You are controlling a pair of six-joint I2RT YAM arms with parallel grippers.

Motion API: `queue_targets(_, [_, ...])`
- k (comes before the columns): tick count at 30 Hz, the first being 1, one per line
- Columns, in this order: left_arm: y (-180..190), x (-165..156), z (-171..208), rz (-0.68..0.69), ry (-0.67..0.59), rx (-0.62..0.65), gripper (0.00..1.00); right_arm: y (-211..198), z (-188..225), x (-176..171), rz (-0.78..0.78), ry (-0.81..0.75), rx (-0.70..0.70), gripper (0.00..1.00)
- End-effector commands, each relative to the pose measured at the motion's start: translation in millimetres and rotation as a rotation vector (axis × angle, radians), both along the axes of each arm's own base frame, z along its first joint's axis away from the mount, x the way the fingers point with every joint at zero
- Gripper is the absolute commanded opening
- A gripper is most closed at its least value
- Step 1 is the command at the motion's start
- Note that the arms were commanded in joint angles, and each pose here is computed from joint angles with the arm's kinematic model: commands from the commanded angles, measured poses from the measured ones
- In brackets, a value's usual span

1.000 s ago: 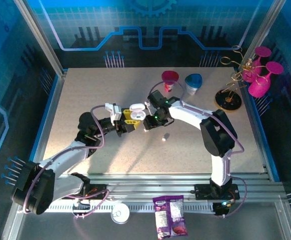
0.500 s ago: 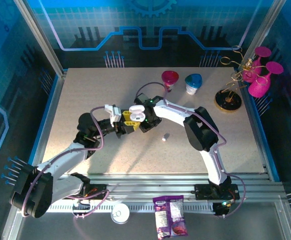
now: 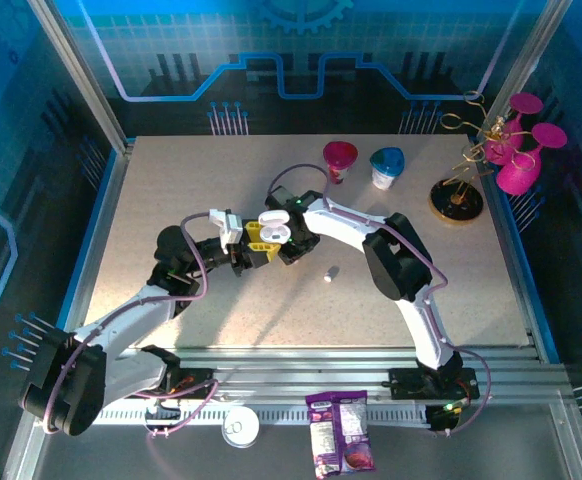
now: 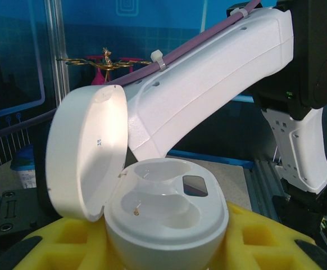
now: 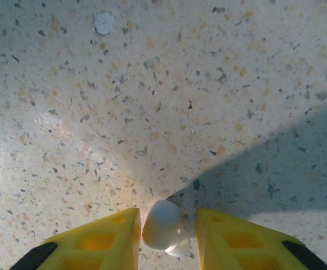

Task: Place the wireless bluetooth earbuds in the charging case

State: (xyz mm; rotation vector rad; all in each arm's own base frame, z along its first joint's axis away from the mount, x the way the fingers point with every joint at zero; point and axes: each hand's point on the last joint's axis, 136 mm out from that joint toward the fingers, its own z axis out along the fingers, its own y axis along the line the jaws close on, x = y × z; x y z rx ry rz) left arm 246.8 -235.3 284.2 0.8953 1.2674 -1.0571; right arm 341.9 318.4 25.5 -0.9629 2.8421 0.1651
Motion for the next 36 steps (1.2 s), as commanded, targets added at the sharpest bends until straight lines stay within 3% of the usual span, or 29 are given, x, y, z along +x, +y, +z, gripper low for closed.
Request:
queue_targets(1, [1, -3, -3, -0.006, -0.021, 0.009, 0.26, 2, -3, -2, 0.022, 0.010, -0.030, 0.32])
queue_targets(20, [2, -2, -7, 0.003, -0.011, 0.011, 0.26, 2, 0, -1, 0.002, 0.011, -0.023, 0.18])
queue_targets(26, [2, 0, -7, 0.000, 0.005, 0.004, 0.26, 0, 36, 3, -0.079, 0.018, 0.168, 0.17])
queue_targets(36, [1, -1, -4, -0.010, 0.019, -0.011, 0.26, -32, 117, -5, -0.263, 0.207, 0.753, 0.17])
